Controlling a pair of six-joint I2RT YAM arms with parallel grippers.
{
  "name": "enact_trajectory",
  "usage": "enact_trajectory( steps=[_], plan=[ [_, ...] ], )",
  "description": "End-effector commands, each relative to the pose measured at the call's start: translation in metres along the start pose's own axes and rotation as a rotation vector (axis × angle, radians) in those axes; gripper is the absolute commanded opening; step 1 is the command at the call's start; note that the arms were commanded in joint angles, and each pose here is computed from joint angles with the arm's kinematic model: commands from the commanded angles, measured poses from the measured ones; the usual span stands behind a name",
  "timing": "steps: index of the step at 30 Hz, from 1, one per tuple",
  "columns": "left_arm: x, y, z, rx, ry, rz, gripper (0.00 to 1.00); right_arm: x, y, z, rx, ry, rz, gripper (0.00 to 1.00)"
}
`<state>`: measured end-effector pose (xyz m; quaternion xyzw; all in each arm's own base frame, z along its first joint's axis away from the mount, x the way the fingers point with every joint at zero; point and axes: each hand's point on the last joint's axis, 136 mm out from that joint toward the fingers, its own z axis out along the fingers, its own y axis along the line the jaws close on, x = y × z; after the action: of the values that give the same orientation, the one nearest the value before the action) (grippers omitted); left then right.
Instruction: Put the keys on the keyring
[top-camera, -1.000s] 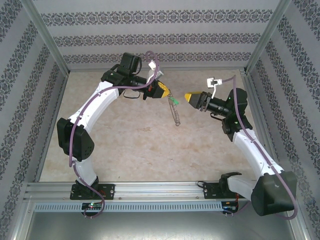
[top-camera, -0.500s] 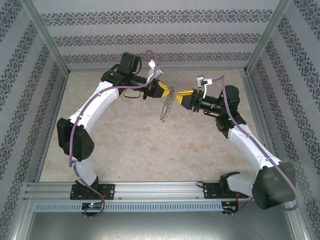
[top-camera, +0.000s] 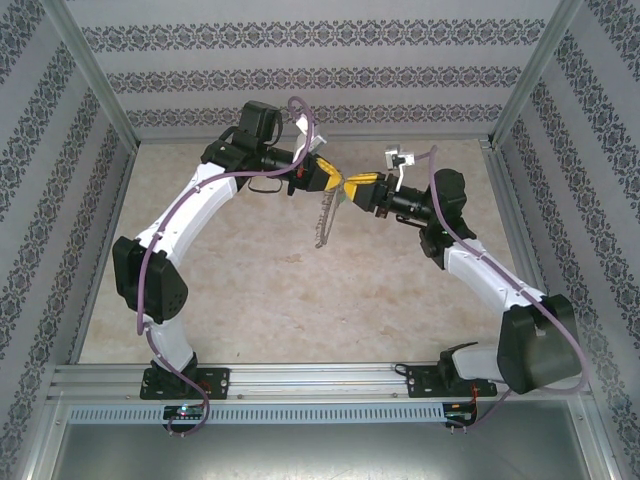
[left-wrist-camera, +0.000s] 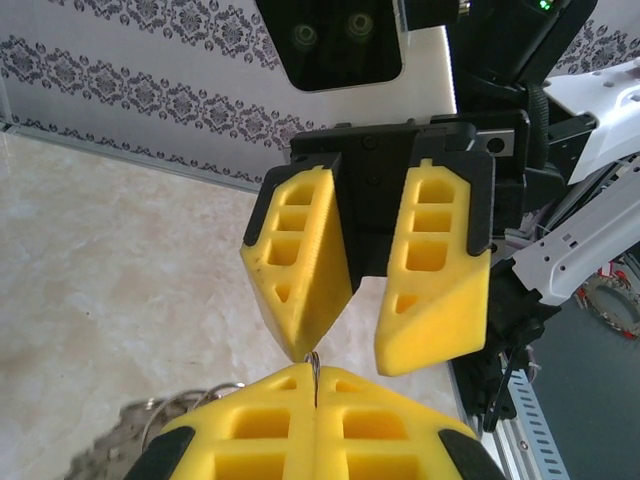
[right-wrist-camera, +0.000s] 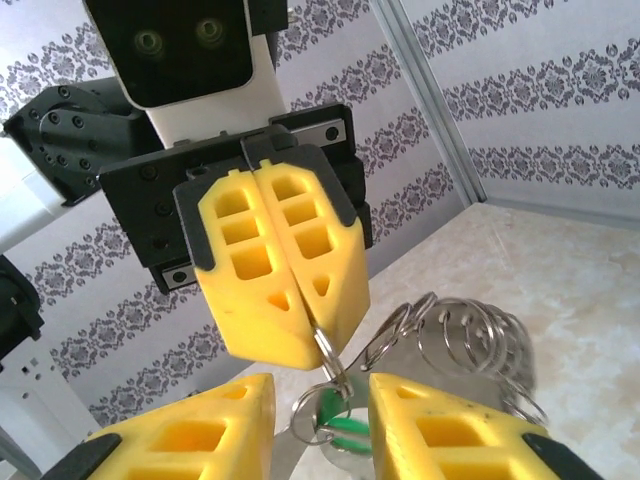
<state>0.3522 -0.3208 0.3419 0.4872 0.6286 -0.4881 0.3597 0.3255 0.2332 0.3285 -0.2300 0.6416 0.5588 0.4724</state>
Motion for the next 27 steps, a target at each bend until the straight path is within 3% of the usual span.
enact_trajectory(
  steps=[1, 10, 27],
  plan=[
    [-0.024, -0.02, -0.01, 0.026, -0.06, 0.074, 0.0, -0.015, 0.012, 0.005, -0.049, -0.061, -0.052, 0.32],
    [-0.031, -0.016, -0.009, 0.009, -0.097, 0.073, 0.0, -0.022, 0.009, 0.004, -0.078, -0.145, -0.032, 0.31],
    [-0.04, -0.013, -0.011, -0.015, -0.129, 0.086, 0.0, -0.014, 0.008, 0.008, -0.104, -0.174, 0.0, 0.31]
  ],
)
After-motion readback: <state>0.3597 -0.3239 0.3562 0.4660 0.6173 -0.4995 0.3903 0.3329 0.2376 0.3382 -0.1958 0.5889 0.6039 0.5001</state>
